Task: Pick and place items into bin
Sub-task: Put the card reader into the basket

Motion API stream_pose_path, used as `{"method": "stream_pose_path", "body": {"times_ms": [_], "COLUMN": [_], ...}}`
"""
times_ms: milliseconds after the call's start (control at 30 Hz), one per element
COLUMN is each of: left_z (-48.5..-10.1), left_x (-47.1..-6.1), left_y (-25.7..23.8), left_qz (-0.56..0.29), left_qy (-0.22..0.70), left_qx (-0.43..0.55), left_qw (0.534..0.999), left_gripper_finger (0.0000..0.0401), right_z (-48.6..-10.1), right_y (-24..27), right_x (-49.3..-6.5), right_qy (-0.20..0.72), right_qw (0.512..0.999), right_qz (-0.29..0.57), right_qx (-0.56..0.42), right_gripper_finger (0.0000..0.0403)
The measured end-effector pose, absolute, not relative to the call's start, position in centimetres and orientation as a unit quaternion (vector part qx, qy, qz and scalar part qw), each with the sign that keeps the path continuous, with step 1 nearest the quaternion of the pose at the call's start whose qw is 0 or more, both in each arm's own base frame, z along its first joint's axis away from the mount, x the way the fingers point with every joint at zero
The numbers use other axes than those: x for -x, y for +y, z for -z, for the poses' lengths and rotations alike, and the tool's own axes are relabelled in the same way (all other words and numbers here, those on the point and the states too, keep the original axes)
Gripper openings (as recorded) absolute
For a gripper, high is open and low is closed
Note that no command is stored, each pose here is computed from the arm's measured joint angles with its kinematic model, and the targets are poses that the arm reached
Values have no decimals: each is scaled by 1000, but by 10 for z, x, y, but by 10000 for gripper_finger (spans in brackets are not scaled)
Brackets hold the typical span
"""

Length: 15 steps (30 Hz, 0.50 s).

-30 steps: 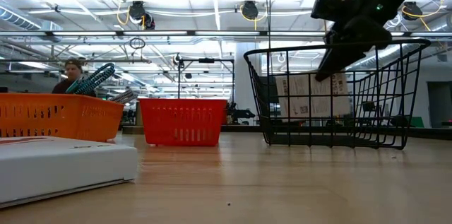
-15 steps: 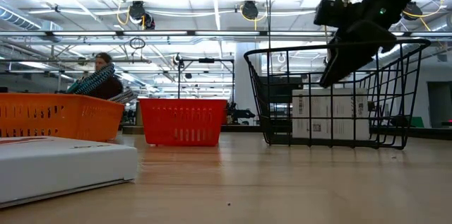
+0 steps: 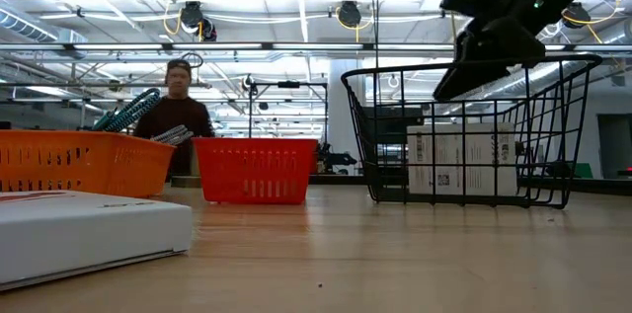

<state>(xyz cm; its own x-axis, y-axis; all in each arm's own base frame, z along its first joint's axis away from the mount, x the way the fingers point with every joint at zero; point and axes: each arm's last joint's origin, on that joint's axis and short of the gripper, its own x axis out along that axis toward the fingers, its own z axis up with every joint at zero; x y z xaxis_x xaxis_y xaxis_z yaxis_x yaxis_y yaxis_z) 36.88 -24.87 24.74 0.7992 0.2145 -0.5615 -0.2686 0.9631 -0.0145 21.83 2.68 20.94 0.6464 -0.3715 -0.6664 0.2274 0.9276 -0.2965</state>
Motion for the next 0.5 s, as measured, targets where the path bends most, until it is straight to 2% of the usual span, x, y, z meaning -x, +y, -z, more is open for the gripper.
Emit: {"method": "stream_pose_path", "body": {"times_ms": [200,333,500], "left_z": [-248,-247,-245], "left_x": [-369,-372,-379], "left_y": [-248,-243,-231], "left_qz": [-127,-130,-130], "left_qy": [287,294,312], "left_qx": [-4,-7,22], "left_qw": [949,947,941], "left_gripper_finger": [31,31,31], "right_z": [-223,-234,-248], "right_y": [42,55,74], "right_x": [-213,-208,-204], "right_qy": [328,283,218], "right_qw": [917,926,948], "right_qz": [190,192,175], "right_qx": [123,158,149], "right_gripper_finger": [121,121,121]}}
